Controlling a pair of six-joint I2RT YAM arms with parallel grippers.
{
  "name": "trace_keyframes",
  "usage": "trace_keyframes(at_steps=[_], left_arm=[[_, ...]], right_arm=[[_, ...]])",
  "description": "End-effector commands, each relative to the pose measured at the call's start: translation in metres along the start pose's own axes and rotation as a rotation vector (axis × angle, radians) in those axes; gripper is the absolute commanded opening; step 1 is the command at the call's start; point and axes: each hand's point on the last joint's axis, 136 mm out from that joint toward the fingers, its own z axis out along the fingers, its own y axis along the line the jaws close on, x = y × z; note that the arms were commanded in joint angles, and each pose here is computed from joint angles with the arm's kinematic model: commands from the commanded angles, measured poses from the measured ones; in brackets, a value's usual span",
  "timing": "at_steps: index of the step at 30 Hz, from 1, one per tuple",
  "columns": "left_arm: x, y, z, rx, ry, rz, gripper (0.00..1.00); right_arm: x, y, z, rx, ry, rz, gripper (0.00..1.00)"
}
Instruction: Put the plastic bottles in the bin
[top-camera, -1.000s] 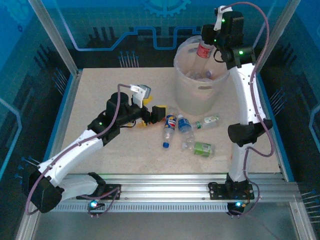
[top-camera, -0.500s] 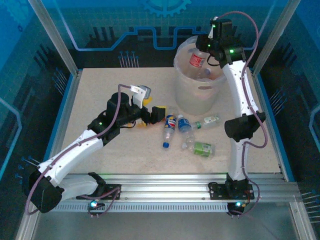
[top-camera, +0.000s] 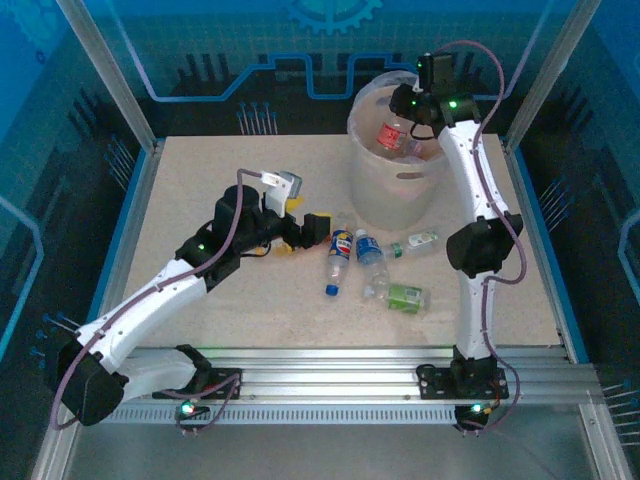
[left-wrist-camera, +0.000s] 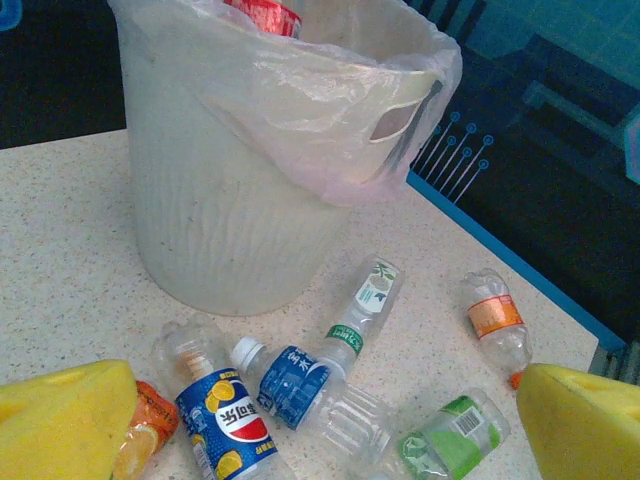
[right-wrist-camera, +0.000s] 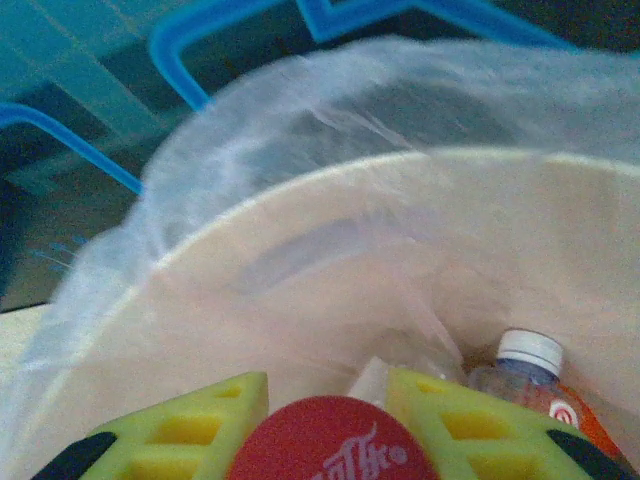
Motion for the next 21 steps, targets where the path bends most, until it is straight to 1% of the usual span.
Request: trace_keyframes(at_steps=[1, 5, 9, 14, 17, 19, 21], left_arm=[[0.004, 0.003, 0.002, -0.023, 0.022, -0.004, 0.99], [0.005, 0.005, 0.004, -0.027, 0.031, -0.008, 0.99], [0.007, 0.009, 0.005, -0.049, 0.044, -0.020, 0.99], [0.014, 0.018, 0.005, -0.095, 0.072, -0.037, 0.99], [0.018, 0.025, 0.004, -0.132, 0.084, -0.047, 0.99], [0.022, 0.029, 0.003, -0.148, 0.093, -0.057, 0.99], [0.024, 0.034, 0.003, -0.166, 0.101, -0.070, 0.99]], right_arm=[[0.017, -0.029, 0.013, 0.076, 0.073, 0.025, 0.38], [0.019, -0.045, 0.014, 0.127, 0.084, 0.018, 0.52], [0.012, -0.052, 0.004, 0.160, 0.068, -0.007, 0.67], [0.001, -0.050, -0.017, 0.179, 0.030, -0.055, 0.84], [-0.002, -0.045, -0.030, 0.179, 0.022, -0.081, 0.92], [-0.002, -0.040, -0.037, 0.175, 0.018, -0.108, 1.00], [-0.001, -0.034, -0.044, 0.180, 0.014, -0.139, 1.00]])
